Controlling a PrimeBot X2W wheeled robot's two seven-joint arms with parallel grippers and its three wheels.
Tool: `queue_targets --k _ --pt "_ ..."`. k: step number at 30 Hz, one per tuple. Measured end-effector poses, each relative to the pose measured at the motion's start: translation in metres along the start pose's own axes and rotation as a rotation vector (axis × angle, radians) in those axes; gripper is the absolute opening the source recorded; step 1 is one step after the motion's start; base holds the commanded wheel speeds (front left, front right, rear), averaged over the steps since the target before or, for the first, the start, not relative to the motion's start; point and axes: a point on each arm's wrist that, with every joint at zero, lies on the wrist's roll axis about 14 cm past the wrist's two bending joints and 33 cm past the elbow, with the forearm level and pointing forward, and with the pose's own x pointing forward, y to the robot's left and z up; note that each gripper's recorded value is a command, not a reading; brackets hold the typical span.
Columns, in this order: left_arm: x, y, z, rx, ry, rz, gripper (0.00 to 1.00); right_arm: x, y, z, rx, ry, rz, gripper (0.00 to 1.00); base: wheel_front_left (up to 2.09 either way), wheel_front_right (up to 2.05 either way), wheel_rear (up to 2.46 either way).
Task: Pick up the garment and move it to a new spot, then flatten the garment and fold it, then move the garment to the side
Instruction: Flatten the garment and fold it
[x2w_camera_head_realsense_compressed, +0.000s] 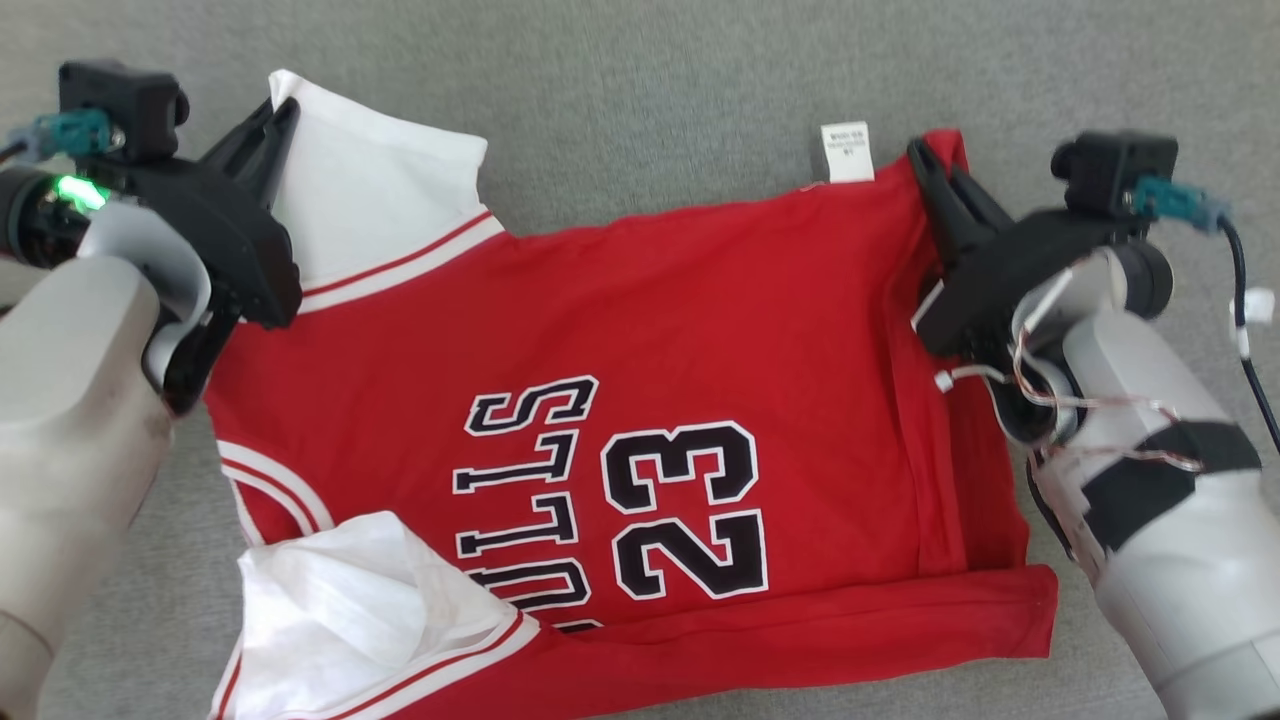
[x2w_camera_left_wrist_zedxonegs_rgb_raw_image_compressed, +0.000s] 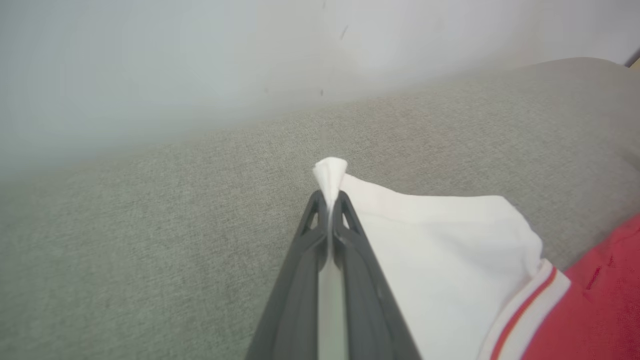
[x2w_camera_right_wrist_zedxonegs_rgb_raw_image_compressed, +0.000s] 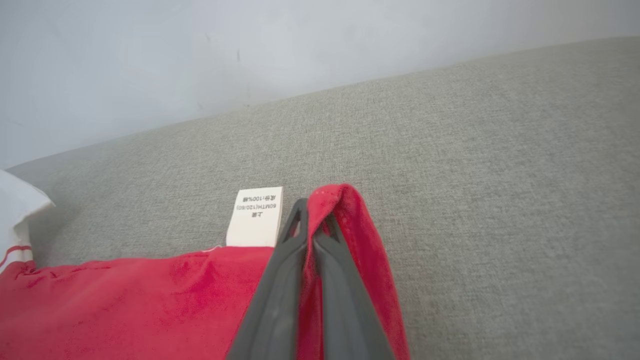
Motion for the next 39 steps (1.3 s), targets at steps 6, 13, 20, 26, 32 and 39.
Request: queue_targets --k 6,13,20,26,32,39 --pt "-0.025 -0.001 0.032 -0.014 -0.117 -0.001 0.0 -0.026 0.004 0.011 -0.006 -0.072 0.026 0.0 0.0 0.0 0.0" --pt "-0.063 -0.014 0.061 -0.062 -0.236 -0.037 0.0 -0.059 0.005 0.011 -0.008 -0.113 0.045 0.0 0.0 0.0 0.0" --pt "-0.109 -0.033 0.046 -0.12 -0.306 -0.033 0.0 -0.081 0.001 -0.008 0.02 -0.119 0.047 0.0 0.0 0.0 0.0" --pt "-0.15 -0.045 0.013 -0.182 -0.308 0.045 0.0 -0.099 0.001 -0.026 0.079 -0.131 0.041 0.0 0.0 0.0 0.0" --pt "-0.186 -0.051 -0.02 -0.257 -0.285 0.126 0.0 -0.117 0.003 -0.036 0.14 -0.15 0.033 0.0 0.0 0.0 0.0" --pt "-0.215 -0.058 -0.054 -0.337 -0.248 0.203 0.0 -0.146 0.006 -0.061 0.172 -0.127 0.012 0.07 0.0 0.0 0.0"
